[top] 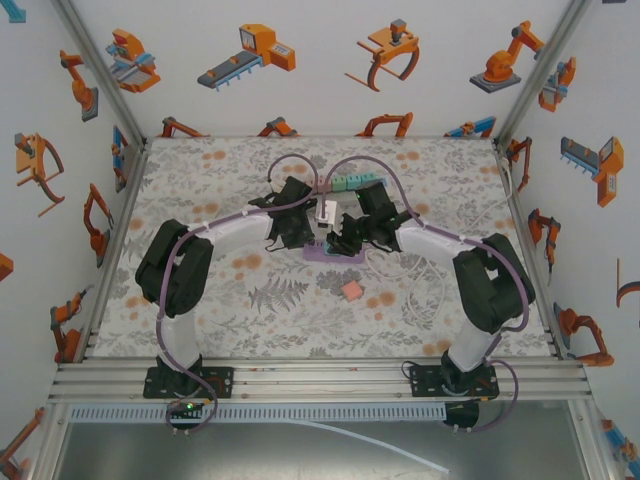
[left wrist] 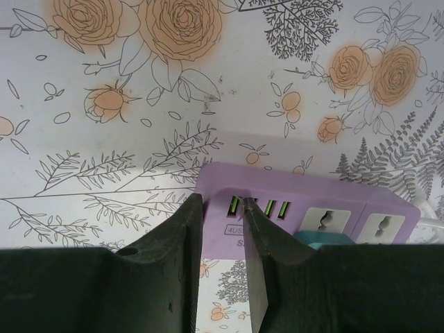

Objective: Pull the plug off the socket

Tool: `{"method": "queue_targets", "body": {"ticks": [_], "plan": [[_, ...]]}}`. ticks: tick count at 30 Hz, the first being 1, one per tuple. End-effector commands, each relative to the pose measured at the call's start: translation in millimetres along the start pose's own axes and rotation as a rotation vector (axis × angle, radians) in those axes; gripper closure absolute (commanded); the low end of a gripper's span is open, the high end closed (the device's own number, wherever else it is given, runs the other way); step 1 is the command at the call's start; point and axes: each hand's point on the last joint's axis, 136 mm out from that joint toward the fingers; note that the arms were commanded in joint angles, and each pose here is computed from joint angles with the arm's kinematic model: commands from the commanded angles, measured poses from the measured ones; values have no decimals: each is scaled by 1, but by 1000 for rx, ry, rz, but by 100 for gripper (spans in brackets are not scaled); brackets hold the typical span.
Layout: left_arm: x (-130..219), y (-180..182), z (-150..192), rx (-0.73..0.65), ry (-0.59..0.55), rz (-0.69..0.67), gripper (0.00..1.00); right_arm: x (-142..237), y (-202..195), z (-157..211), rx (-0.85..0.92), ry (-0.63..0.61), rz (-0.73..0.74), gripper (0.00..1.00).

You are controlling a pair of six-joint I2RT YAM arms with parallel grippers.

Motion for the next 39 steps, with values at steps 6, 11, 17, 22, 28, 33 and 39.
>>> {"method": "queue_targets", "body": {"ticks": [6,11,17,22,28,33,39], "plan": [[-31,116,45,-87,99,-445,70,25,-6,-48,197,-100,70,100],[-33,123,47,-91,114,-471,70,45,-12,-80,145,-259,79,100],[-30,124,45,-91,107,-473,70,31,-4,-51,153,-159,55,100],[-32,119,45,-94,114,-453,70,29,0,-39,153,-131,70,100],[-31,111,43,-114,109,-414,70,32,-6,-30,144,-103,91,30],[-31,108,42,-116,110,-404,71,23,-11,-24,167,-79,47,33],[-30,107,42,-112,111,-396,71,1,-8,-7,124,-44,-62,40]]}}
Point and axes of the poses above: each hand's point on the last joint's axis, 136 mm out from that joint toward the fingers, its own x axis back along the fingers, its own y axis along the line the jaws close on, z = x × y, and after that the axes turned 6 degrees about x, right-handed
